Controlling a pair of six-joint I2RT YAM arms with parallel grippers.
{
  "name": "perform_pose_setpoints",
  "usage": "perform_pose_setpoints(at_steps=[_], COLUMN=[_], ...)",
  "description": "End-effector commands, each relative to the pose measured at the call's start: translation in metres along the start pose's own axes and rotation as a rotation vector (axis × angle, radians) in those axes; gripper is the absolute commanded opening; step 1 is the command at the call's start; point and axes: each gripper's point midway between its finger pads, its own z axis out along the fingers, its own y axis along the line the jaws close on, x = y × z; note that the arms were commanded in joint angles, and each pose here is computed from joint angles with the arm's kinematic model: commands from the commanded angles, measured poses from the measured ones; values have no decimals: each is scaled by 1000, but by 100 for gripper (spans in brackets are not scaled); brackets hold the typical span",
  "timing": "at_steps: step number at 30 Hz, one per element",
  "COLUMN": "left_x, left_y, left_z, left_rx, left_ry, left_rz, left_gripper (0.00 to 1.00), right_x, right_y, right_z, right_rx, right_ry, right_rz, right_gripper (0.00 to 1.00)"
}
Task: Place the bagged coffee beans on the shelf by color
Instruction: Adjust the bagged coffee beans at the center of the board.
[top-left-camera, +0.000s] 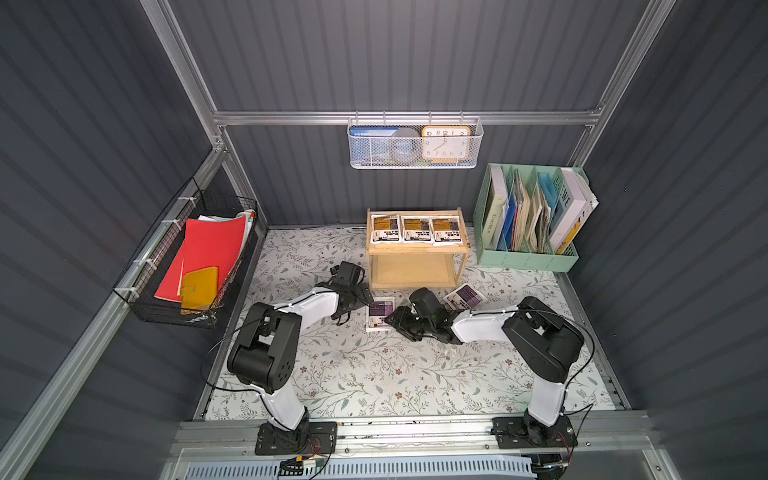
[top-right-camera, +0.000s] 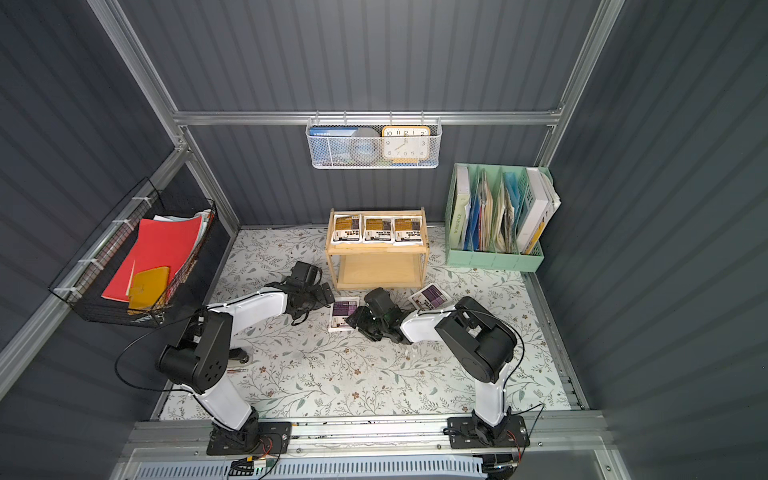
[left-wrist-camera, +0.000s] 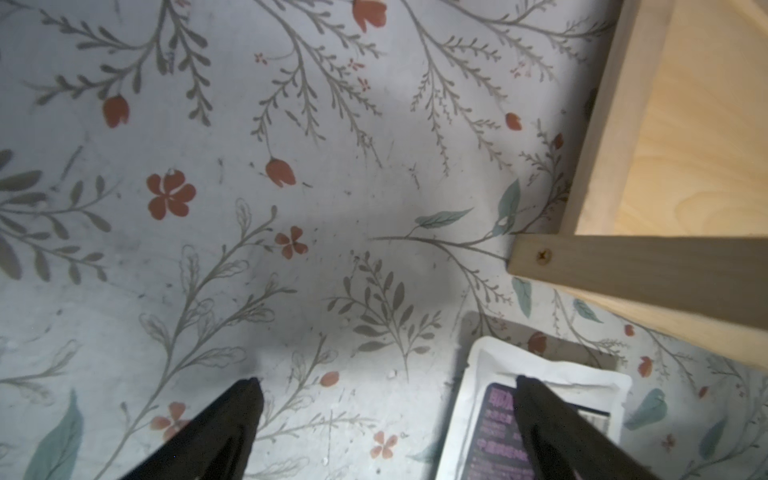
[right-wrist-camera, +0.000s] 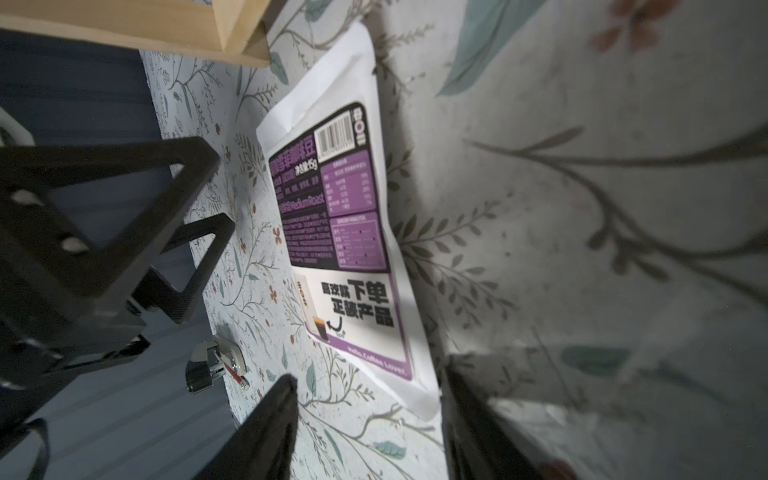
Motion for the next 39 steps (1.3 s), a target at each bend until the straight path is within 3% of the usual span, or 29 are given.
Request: perform_pose_setpoints(at_steps=[1,16,33,39], left_x=[11,25,40,31], left_y=[12,5,-9,-16], left_z=[6,9,-7,-20], left_rx=[-81,-107,-67,-42], left_ry=[44,72,71,45], left_rz=[23,70,70,66], left_gripper=[100,100,100,100], right_x=[5,10,13,24], right_y=[-28,-45,-61,-67], right_z=[8,19,16,5], right_rx=[61,-3,-23,-22], right_ry=[-1,-9,-16,36], right_rz=[59,189,241,220], right_gripper=[57,52,1,0])
